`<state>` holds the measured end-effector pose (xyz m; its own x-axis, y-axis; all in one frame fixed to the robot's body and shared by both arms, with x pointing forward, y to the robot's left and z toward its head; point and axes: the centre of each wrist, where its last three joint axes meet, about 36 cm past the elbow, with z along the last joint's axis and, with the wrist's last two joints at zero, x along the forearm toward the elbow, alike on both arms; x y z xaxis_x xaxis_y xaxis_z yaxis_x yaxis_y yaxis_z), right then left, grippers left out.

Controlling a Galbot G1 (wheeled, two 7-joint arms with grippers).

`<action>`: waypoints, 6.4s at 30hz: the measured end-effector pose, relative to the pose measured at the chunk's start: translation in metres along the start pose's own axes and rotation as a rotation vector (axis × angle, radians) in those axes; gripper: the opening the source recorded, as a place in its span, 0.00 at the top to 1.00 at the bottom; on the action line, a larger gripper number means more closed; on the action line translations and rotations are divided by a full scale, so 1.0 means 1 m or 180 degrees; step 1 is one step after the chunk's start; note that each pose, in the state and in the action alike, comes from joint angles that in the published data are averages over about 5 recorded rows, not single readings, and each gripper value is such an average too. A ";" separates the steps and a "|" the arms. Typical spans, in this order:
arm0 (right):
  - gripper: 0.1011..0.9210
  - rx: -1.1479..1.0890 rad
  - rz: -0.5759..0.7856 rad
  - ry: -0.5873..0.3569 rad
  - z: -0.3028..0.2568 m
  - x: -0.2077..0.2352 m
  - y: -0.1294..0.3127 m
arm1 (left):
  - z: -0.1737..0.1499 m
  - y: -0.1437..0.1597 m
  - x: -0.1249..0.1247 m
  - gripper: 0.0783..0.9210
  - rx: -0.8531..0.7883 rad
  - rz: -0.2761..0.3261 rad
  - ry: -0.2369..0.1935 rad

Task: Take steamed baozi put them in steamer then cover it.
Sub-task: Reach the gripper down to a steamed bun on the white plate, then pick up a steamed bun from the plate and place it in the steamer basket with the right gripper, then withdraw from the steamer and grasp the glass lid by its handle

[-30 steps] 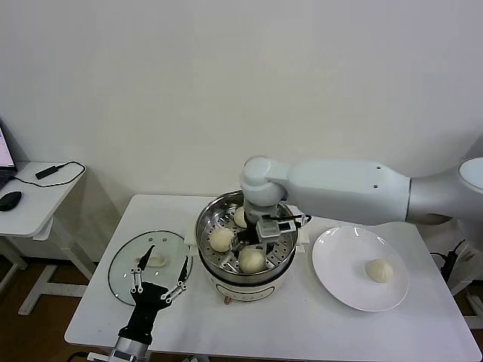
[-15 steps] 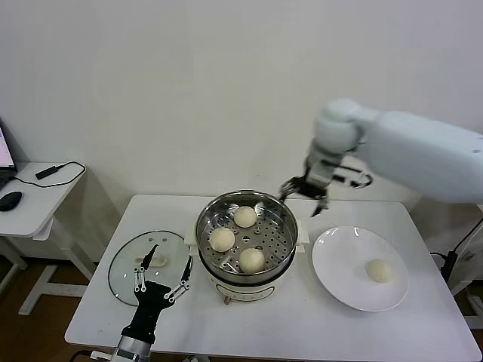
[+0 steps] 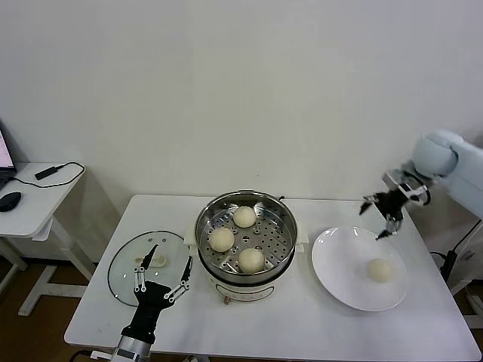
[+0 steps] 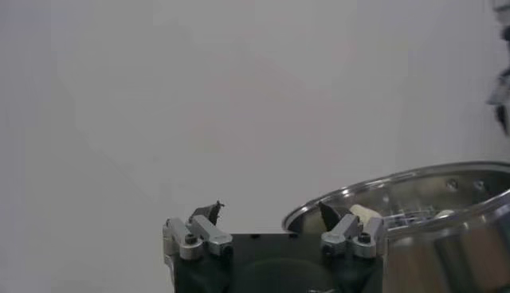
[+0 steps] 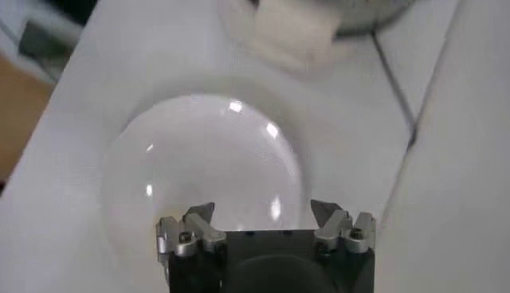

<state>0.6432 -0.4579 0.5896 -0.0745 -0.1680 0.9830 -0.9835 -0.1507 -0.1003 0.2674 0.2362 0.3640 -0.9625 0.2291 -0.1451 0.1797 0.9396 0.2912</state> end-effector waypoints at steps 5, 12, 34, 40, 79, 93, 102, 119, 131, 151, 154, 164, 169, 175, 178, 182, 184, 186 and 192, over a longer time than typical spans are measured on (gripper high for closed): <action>0.12 -0.0288 -0.0089 0.0023 0.027 -0.038 0.020 | 0.001 -0.001 0.001 0.12 -0.0001 0.0002 0.0011; 0.12 -0.0489 -0.0124 0.0079 0.043 -0.076 0.035 | 0.001 0.000 0.003 0.12 -0.0001 -0.0002 0.0022; 0.24 -0.0664 -0.0084 0.0129 0.058 -0.116 0.050 | 0.001 0.001 0.003 0.12 -0.0010 -0.0009 0.0009; 0.29 -0.0656 -0.0052 0.0118 0.057 -0.101 0.047 | -0.001 -0.001 0.001 0.12 0.0000 -0.0001 -0.0008; 0.32 0.0590 -0.0305 -0.0041 -0.282 0.040 -0.090 | -0.007 0.001 -0.003 0.12 -0.0013 0.0028 -0.0093; 0.33 0.0661 -0.0392 0.0007 -0.318 -0.020 -0.095 | -0.005 0.003 -0.004 0.12 -0.0019 0.0003 -0.0089; 0.33 0.0657 -0.0387 0.0092 -0.317 -0.041 -0.097 | -0.004 0.005 -0.003 0.12 -0.0025 -0.0017 -0.0088; 0.12 0.0656 -0.0304 0.0000 -0.317 -0.043 -0.095 | -0.003 0.006 -0.003 0.12 -0.0032 -0.0038 -0.0081; 0.12 0.0645 0.0311 -0.1065 -0.296 0.001 -0.073 | -0.004 0.008 -0.006 0.12 -0.0114 -0.0073 -0.0094; 0.12 -0.1379 0.4196 -0.3365 -0.176 -0.076 0.026 | -0.012 0.023 -0.032 0.12 -0.0791 -0.0255 -0.0040; 0.12 -0.1766 0.4563 -0.3427 -0.157 -0.095 0.046 | -0.007 0.030 -0.036 0.12 -0.1008 -0.0269 0.0002; 0.12 -0.2805 0.5258 -0.3305 -0.108 -0.174 0.123 | 0.027 0.065 -0.030 0.12 -0.2364 -0.0158 0.0253; 0.12 -0.3173 0.5363 -0.3165 -0.098 -0.212 0.166 | 0.052 0.082 -0.019 0.12 -0.3063 0.0010 0.0479; 0.12 -0.3495 0.5347 -0.3015 -0.096 -0.246 0.208 | 0.080 0.090 -0.009 0.12 -0.3598 0.0188 0.0631; 0.12 -0.3598 0.5329 -0.2943 -0.094 -0.257 0.224 | 0.094 0.090 -0.008 0.12 -0.3763 0.0246 0.0652; 0.12 -0.3700 0.5306 -0.2861 -0.094 -0.268 0.240 | 0.109 0.088 -0.011 0.12 -0.3922 0.0288 0.0649; 0.12 -0.3738 0.5301 -0.2828 -0.093 -0.272 0.246 | 0.116 0.086 -0.013 0.12 -0.3988 0.0296 0.0631; 0.12 -0.3770 0.5300 -0.2800 -0.093 -0.275 0.251 | 0.122 0.085 -0.016 0.12 -0.4049 0.0300 0.0608; 0.12 -0.3842 0.5292 -0.2722 -0.092 -0.284 0.264 | 0.138 0.083 -0.027 0.12 -0.4205 0.0318 0.0577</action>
<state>0.3895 -0.3600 0.2983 -0.9598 0.2210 -0.1728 0.2371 0.9683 -0.0782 0.3364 0.3425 0.2619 -0.9885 0.1486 0.0271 0.0196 -0.0516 0.9985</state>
